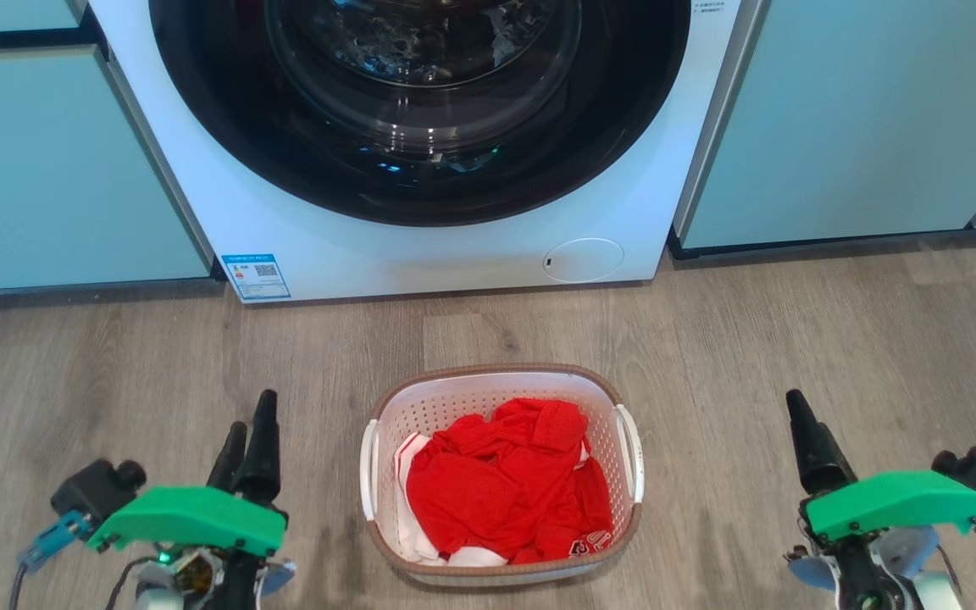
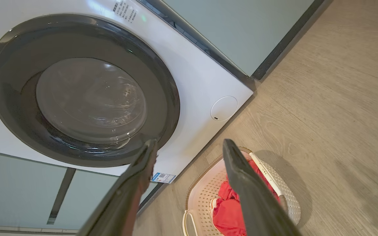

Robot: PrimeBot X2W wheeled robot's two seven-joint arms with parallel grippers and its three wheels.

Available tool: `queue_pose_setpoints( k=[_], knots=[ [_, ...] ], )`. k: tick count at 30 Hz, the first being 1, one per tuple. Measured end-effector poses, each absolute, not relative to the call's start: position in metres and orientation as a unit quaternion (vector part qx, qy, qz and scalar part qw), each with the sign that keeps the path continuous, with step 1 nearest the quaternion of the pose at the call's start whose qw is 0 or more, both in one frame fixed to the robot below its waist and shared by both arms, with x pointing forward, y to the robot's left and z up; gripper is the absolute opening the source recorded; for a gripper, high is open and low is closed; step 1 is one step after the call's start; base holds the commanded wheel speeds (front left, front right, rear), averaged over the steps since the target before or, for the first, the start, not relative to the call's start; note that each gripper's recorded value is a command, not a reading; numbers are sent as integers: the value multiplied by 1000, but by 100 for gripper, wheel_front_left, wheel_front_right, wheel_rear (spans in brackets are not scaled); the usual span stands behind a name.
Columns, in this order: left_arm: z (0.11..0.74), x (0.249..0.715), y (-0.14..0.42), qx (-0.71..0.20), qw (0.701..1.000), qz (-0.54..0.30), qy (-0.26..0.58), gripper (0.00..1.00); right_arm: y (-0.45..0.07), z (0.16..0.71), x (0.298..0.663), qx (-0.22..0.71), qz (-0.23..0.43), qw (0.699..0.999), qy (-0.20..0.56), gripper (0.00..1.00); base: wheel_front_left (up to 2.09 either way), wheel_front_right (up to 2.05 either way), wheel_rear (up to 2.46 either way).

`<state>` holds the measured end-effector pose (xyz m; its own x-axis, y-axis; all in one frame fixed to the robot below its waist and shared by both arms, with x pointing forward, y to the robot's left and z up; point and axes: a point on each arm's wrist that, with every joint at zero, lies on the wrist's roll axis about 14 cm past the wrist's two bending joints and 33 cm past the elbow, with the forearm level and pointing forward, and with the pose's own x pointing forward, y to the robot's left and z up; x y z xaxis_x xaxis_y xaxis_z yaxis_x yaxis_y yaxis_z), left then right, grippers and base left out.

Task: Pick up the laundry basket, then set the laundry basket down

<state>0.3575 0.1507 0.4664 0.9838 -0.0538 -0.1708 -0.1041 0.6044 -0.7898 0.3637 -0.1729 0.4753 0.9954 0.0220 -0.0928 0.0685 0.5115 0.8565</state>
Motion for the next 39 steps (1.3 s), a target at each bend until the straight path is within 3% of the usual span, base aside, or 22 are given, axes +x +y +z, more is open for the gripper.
queue_pose_setpoints(
  k=[16,39],
  knots=[
    [468,357,148,-301,949,10,93,100,-162,481,364,384,12,922,39,100,0,0,0],
    [479,347,139,-152,987,-3,57,100,-142,497,363,241,59,969,10,100,0,0,0]
  ],
)
